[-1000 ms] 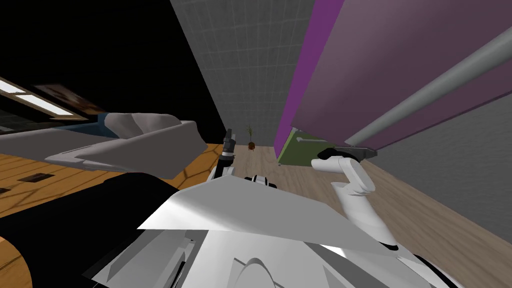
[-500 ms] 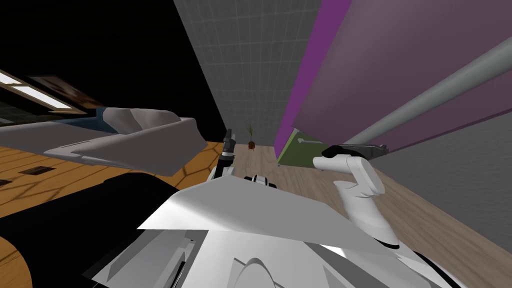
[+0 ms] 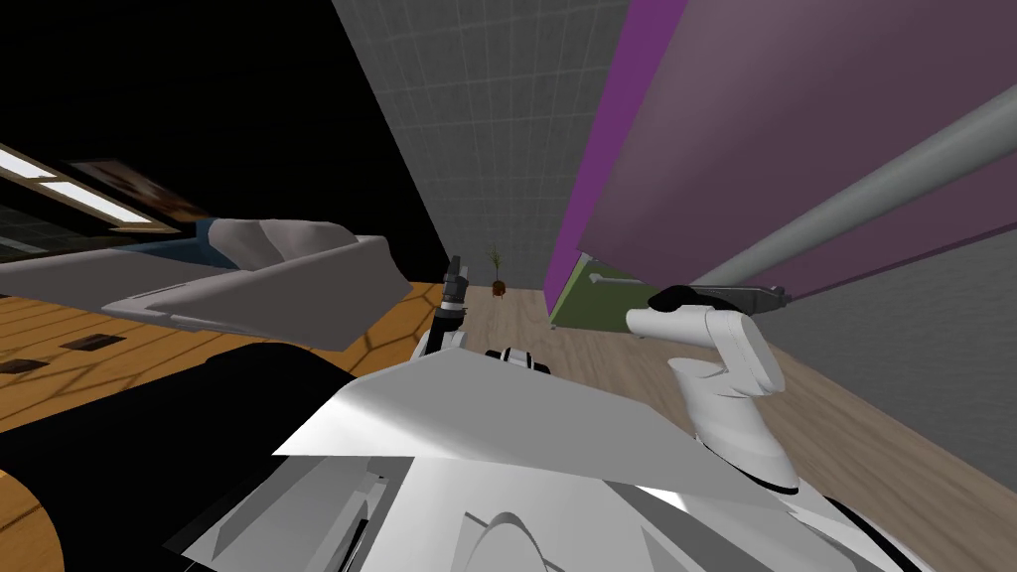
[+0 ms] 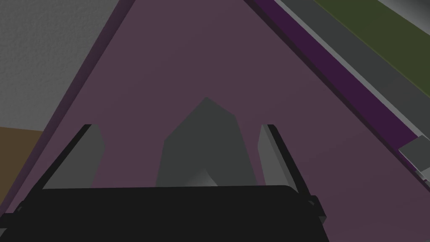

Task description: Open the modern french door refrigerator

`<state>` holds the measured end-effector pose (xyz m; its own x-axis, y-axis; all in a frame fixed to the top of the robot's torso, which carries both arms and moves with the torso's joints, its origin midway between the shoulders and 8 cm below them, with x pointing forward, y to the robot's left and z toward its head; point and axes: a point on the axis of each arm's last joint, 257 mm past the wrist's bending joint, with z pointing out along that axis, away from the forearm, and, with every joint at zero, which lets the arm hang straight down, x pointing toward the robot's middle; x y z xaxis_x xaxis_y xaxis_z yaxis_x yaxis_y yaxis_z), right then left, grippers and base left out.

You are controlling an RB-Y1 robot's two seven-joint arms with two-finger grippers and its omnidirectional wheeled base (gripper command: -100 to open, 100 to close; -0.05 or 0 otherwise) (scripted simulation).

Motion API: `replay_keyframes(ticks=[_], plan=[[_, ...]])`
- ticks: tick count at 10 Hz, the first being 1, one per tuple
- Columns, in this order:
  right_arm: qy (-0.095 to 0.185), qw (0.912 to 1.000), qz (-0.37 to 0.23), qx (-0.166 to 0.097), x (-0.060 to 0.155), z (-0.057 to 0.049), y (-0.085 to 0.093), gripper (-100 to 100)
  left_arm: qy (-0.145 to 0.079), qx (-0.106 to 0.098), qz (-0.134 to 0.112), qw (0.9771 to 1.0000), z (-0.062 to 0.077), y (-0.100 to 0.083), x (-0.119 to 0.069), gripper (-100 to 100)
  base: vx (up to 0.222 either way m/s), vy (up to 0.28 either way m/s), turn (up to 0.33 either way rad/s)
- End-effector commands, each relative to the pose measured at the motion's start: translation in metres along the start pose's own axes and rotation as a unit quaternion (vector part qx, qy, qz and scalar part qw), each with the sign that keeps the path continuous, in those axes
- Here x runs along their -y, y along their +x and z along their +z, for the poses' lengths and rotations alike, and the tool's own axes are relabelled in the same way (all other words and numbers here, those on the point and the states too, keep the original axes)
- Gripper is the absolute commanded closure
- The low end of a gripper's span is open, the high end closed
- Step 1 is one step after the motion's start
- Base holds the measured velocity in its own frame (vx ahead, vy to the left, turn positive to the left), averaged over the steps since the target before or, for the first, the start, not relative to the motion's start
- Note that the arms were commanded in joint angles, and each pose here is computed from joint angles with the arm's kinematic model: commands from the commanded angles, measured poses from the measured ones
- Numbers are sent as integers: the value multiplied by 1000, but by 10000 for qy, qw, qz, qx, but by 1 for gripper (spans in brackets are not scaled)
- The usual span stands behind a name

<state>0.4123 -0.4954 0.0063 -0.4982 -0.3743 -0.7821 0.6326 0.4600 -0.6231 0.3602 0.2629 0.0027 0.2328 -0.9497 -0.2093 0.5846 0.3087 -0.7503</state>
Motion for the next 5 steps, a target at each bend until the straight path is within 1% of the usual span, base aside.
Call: replay_keyframes(ticks=[1, 5], plan=[[-8, 10000, -11, -14, -1, 0, 1, 0, 0, 0, 0, 10000, 0, 0, 0, 0, 7, -3, 8], [-52, 10000, -49, -66, -5, 0, 6, 0, 0, 0, 0, 10000, 0, 0, 0, 0, 0, 0, 0]])
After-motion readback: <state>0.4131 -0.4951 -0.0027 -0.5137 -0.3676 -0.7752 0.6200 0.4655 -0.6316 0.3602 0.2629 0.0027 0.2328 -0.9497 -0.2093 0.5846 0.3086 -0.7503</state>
